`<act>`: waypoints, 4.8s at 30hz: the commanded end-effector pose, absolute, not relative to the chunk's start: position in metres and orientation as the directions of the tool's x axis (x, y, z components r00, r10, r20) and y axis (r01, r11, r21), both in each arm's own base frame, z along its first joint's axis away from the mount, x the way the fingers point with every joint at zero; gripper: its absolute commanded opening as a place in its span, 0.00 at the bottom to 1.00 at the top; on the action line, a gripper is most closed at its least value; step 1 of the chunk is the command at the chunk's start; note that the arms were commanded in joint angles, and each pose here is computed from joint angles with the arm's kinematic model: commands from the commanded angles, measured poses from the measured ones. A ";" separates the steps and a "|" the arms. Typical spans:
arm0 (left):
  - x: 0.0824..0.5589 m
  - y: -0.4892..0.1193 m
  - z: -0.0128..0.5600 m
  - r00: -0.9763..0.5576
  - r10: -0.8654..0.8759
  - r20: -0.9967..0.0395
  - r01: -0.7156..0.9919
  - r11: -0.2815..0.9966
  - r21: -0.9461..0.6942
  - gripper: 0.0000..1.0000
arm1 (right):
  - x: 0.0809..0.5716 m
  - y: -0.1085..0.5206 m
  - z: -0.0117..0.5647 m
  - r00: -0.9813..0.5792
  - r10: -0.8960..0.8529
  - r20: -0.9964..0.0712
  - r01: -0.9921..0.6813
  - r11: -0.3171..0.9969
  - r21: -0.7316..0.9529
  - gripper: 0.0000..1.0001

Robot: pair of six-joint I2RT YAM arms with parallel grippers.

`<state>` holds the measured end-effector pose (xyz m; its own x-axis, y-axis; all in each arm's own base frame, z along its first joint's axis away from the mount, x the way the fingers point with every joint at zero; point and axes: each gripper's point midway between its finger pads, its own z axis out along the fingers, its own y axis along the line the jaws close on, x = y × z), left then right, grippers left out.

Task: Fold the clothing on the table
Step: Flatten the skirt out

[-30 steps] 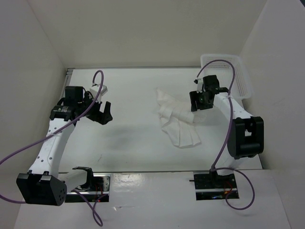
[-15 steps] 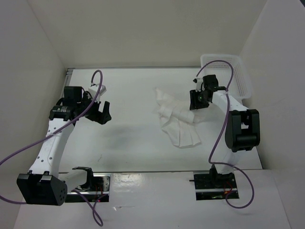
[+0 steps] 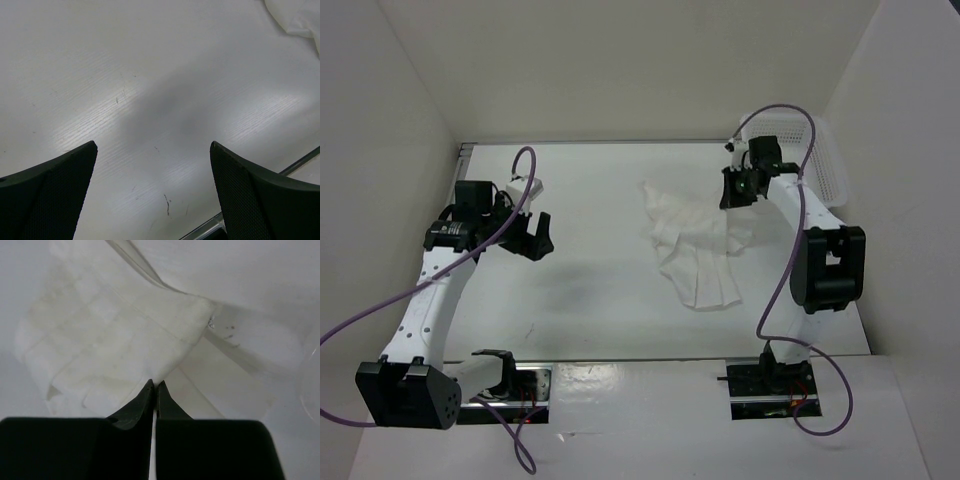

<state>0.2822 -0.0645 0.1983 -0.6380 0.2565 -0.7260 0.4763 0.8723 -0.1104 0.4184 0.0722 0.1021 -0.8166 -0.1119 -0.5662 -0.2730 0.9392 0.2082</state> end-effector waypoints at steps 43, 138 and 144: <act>0.270 -0.033 0.207 -0.640 0.187 -0.745 0.379 0.920 -0.094 0.99 | 0.374 0.347 0.094 -0.353 -0.720 -0.597 -0.884 0.465 -0.038 0.79; 0.287 -0.002 0.219 -0.719 0.066 -0.692 0.202 0.972 -0.117 0.99 | 0.305 0.242 0.167 -0.417 -0.644 -0.641 -0.769 0.626 -0.128 0.81; 0.268 0.015 0.223 -0.682 0.003 -0.731 0.115 0.988 -0.104 0.99 | 0.326 0.302 0.148 -0.493 -0.623 -0.608 -0.717 0.686 -0.121 0.81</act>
<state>0.2680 0.0070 0.2203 -0.7028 0.0400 -0.7103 0.1604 0.9816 -0.1035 0.3143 0.2762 0.1391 -0.4534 -0.6852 -0.5700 -0.7708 0.6226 -0.1353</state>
